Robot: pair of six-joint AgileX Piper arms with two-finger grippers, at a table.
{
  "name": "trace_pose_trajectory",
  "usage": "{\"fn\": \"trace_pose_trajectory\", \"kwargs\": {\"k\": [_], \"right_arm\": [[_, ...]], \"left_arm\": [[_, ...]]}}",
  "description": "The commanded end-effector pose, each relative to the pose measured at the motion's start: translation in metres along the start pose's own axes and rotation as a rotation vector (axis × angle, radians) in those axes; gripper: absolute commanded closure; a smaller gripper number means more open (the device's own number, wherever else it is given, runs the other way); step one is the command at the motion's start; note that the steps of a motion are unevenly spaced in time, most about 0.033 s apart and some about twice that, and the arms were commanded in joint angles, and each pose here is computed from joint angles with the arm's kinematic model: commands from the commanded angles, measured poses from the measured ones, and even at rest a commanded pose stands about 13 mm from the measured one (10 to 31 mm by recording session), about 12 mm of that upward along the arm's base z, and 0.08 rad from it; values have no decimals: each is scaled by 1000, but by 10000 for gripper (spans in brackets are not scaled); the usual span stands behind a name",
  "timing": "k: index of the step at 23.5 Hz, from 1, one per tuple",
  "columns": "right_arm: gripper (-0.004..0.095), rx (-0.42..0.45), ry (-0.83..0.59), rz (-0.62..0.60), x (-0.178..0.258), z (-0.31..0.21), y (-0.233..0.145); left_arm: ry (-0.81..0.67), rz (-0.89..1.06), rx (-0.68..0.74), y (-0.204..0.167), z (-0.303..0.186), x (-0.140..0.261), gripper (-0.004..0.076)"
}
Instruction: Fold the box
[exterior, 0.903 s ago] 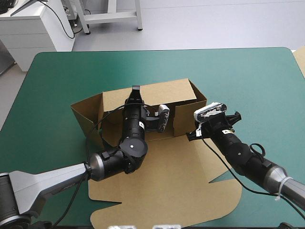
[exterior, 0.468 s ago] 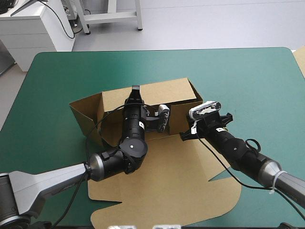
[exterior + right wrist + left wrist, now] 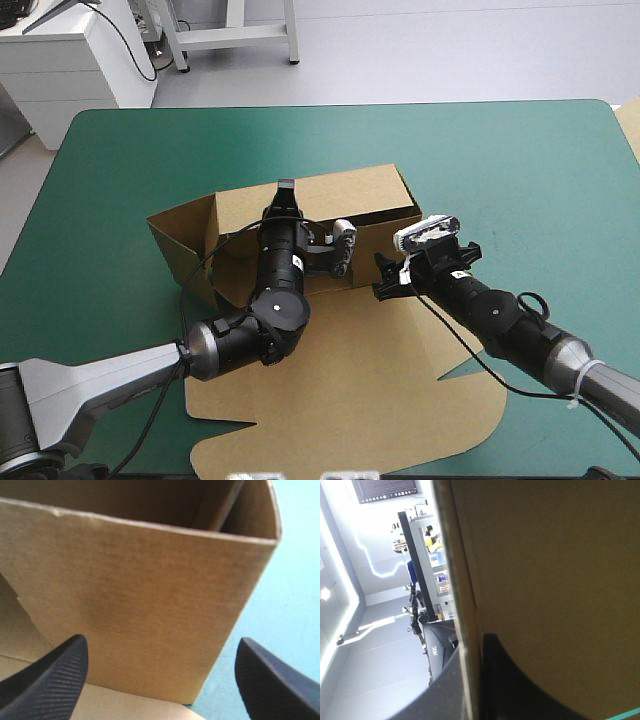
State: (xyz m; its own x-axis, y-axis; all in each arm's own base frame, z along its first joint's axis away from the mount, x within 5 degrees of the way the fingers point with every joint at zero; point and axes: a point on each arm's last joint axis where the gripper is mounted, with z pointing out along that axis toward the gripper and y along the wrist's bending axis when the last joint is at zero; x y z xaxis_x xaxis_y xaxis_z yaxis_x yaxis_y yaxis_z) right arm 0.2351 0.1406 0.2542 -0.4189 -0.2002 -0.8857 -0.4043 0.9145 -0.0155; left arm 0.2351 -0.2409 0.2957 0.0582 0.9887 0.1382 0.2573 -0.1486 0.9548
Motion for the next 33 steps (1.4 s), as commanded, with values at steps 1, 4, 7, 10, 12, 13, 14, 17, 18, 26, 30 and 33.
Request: {"fn": "trace_pose_trajectory", "kwargs": {"k": [1, 4, 7, 10, 12, 13, 14, 17, 18, 26, 30, 33], "right_arm": [[140, 61, -86, 4, -18, -9, -8], [140, 106, -103, 5, -20, -10, -12], [140, 106, -102, 20, -23, -5, -11], [140, 118, -108, -2, -35, 14, -8], [141, 122, -109, -6, -40, 22, -7], [141, 127, -109, -6, -41, 26, -6], [141, 132, -107, -7, -42, 30, -6], [144, 147, -93, -4, -40, 38, -6], [160, 152, -95, 0, -40, 38, -7], [929, 111, -161, 75, -57, 10, -7], [929, 68, -143, 72, -54, 10, -3], [929, 72, -142, 57, -53, 11, -4]], "left_arm": [[-19, -11, -68, 19, -8, 3, 731], [-19, -11, -68, 19, -8, 3, 731], [-15, -11, -69, 19, -8, 3, 731], [-13, -11, -69, 19, -8, 3, 731], [-11, -11, -70, 19, -8, 4, 731], [-11, -11, -70, 19, -8, 4, 731], [-11, -11, -70, 19, -8, 4, 731], [-11, -12, -68, 19, -8, 4, 731], [-10, -13, -66, 18, -8, 4, 731], [-4, -34, -41, 16, -8, 4, 731], [2, -109, -50, 17, -8, 5, 716], [8, -109, -52, 17, -8, 6, 591]]}}
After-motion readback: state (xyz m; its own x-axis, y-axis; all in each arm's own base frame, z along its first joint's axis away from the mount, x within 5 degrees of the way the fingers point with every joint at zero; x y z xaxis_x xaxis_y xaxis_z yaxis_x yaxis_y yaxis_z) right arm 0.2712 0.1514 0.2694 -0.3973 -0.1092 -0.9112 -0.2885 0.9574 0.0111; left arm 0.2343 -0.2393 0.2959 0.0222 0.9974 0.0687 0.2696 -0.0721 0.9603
